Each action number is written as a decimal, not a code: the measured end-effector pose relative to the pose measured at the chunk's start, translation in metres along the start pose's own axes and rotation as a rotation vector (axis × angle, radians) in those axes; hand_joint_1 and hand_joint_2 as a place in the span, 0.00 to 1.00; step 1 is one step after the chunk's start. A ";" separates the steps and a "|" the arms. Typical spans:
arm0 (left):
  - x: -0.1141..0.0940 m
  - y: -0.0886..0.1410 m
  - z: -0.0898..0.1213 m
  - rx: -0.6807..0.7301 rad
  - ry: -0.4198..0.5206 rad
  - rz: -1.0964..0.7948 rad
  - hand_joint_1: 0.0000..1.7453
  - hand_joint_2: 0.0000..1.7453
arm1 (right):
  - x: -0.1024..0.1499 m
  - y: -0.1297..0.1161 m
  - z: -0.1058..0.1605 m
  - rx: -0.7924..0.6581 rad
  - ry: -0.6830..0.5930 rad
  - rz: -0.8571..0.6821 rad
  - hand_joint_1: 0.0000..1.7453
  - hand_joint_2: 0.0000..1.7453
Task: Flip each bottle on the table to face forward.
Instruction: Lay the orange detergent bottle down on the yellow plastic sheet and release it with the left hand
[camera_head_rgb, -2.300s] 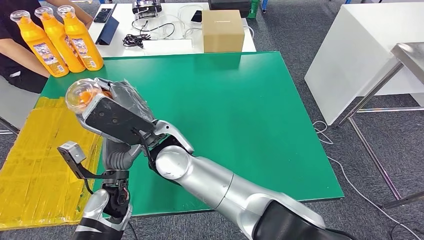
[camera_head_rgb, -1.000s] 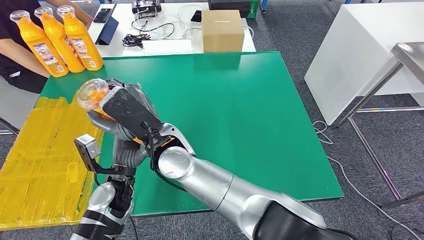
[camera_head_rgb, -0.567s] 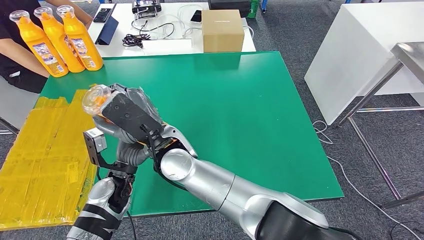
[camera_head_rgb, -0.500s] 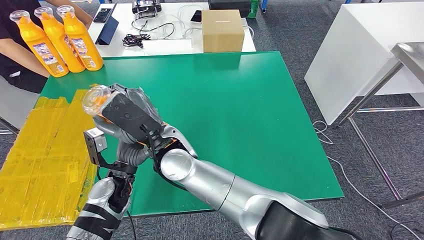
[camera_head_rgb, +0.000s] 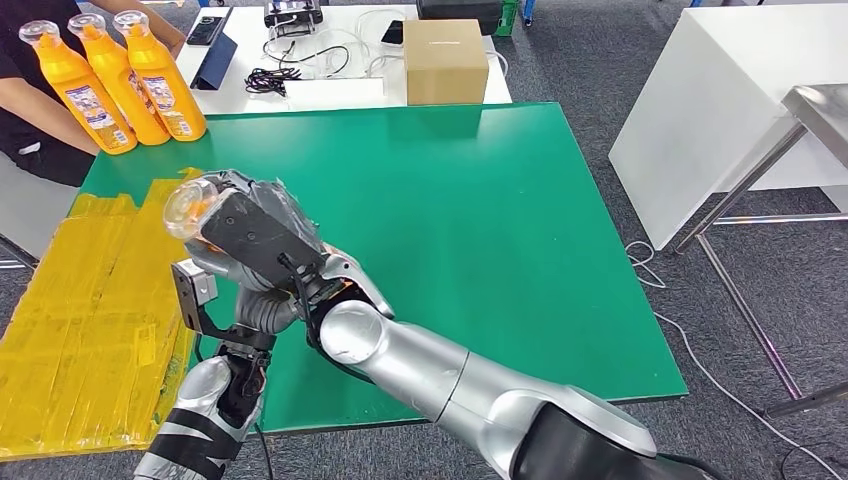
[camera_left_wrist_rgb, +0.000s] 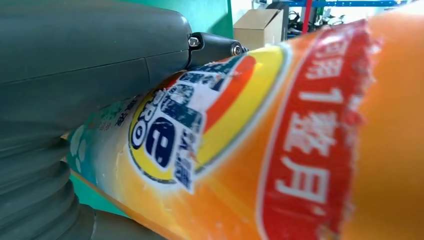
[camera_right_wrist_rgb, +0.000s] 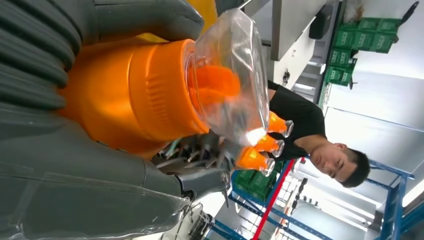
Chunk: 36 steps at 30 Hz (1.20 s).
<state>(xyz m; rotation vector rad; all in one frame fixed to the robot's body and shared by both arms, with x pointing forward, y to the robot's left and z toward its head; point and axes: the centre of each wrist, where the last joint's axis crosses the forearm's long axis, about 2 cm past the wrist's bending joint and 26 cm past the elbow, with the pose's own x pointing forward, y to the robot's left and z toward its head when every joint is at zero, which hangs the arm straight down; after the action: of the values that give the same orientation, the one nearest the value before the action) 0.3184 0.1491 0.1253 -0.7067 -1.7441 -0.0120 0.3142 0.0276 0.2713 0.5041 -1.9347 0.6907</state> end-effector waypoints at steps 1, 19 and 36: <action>-0.001 -0.001 0.001 -0.004 0.006 0.001 1.00 1.00 | 0.001 0.001 0.000 0.002 -0.004 -0.003 0.00 0.00; -0.005 -0.002 0.004 -0.009 0.026 0.007 1.00 1.00 | 0.007 0.008 -0.002 0.013 -0.028 -0.006 0.00 0.00; -0.003 0.047 0.023 0.166 0.072 -0.305 1.00 1.00 | 0.041 -0.006 0.008 0.054 -0.216 0.198 0.00 0.00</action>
<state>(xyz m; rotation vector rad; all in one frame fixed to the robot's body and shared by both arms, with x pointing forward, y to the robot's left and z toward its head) 0.3206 0.1944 0.0989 -0.3118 -1.7455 -0.0997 0.2950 0.0159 0.3068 0.4388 -2.1943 0.8457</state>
